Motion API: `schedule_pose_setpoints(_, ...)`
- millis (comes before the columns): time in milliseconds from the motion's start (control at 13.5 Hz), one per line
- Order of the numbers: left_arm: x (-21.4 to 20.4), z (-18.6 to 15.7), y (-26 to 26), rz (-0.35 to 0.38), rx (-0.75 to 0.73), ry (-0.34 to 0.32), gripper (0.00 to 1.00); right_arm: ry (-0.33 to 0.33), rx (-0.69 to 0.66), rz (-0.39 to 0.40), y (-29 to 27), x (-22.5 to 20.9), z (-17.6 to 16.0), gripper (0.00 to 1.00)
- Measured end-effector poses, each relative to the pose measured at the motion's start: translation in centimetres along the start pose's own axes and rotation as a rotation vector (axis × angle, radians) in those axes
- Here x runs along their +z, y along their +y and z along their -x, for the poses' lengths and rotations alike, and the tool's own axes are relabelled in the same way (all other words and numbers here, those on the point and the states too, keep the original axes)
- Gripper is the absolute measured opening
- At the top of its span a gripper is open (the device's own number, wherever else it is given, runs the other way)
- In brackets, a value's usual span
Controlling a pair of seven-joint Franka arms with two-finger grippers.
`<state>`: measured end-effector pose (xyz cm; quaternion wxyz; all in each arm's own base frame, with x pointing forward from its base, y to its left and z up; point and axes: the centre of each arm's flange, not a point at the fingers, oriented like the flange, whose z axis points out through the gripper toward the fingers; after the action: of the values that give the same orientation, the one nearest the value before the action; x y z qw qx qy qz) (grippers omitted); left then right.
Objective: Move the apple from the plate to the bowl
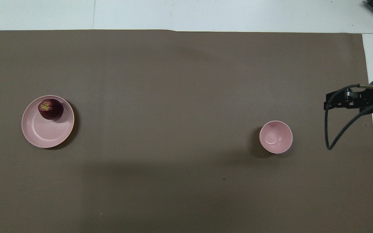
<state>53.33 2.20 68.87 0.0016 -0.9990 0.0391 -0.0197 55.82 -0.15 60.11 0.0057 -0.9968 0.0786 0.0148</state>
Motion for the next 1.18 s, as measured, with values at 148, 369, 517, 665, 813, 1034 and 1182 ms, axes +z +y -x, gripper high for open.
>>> schedule_pose_setpoints(148, 0.07, 0.01, 0.01, 0.0, 0.0, -0.002, 1.0, 0.0, 0.0, 0.0, 0.0, 0.0, 0.0, 1.0)
schedule_pose_setpoints(369, 0.12, -0.02, 0.25, 0.001, 0.004, -0.003, 1.0, 0.0, 0.0, 0.0, 0.0, 0.0, 0.0, 1.0)
schedule_pose_setpoints(517, 0.12, -0.05, 0.43, 0.001, 0.008, -0.003, 1.0, 0.0, 0.0, 0.0, 0.0, 0.0, 0.0, 1.0)
schedule_pose_setpoints(665, 0.14, -0.03, 0.41, 0.001, 0.007, -0.005, 1.0, 0.0, 0.0, 0.0, 0.0, 0.0, 0.0, 1.0)
schedule_pose_setpoints(813, 0.18, 0.01, 0.26, 0.001, 0.004, -0.007, 1.0, 0.0, 0.0, 0.0, 0.0, 0.0, 0.0, 1.0)
schedule_pose_setpoints(1034, 0.29, 0.05, 0.16, 0.002, 0.002, -0.012, 1.0, 0.0, 0.0, 0.0, 0.0, 0.0, 0.0, 1.0)
schedule_pose_setpoints(1182, 0.33, 0.06, 0.16, 0.002, 0.001, -0.013, 1.0, 0.0, 0.0, 0.0, 0.0, 0.0, 0.0, 1.0)
